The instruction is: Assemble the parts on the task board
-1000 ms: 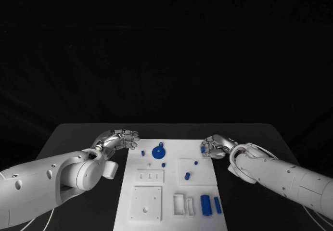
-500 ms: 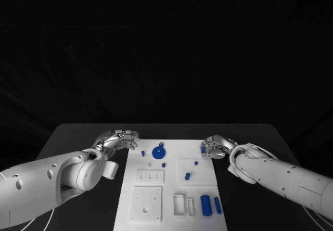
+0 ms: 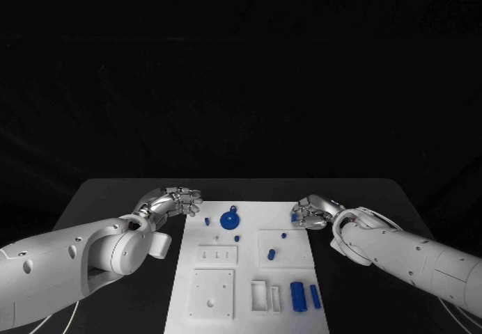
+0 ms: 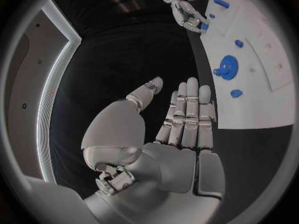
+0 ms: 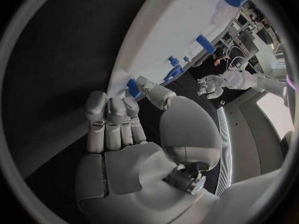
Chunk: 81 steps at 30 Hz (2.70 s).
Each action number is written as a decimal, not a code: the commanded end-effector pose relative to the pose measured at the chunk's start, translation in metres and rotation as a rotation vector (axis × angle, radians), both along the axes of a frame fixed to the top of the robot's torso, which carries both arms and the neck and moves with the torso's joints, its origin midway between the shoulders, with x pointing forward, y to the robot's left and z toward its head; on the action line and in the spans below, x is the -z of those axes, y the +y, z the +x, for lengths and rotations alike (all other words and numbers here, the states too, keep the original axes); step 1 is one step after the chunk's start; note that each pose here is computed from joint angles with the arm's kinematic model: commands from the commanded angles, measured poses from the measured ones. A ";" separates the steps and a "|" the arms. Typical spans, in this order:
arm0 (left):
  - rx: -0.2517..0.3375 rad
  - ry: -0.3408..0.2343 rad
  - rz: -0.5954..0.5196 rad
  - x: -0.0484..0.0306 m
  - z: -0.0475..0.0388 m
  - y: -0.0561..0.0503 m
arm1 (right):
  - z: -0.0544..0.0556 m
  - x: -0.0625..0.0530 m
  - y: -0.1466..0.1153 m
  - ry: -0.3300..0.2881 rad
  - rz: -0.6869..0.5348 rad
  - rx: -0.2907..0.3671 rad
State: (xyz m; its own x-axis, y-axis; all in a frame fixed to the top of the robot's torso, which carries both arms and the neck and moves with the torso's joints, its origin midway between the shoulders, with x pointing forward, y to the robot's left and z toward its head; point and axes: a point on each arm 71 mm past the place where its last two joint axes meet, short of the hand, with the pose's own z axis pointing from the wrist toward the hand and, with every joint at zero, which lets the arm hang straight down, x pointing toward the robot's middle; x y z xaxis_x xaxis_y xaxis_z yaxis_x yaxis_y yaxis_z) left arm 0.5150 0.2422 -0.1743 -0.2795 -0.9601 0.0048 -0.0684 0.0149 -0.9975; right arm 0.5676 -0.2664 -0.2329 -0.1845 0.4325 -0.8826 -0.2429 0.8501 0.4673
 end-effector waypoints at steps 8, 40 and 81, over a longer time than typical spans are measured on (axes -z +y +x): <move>0.018 -0.006 -0.010 -0.0011 -0.0004 -0.002 | 0.000 -0.001 0.003 -0.021 0.003 -0.004; 0.160 0.143 0.215 0.0019 0.0000 -0.019 | -0.017 -0.061 0.081 -0.154 -0.155 -0.057; 0.250 0.209 0.394 0.0080 0.0010 -0.061 | -0.059 -0.071 0.196 -0.205 -0.146 -0.275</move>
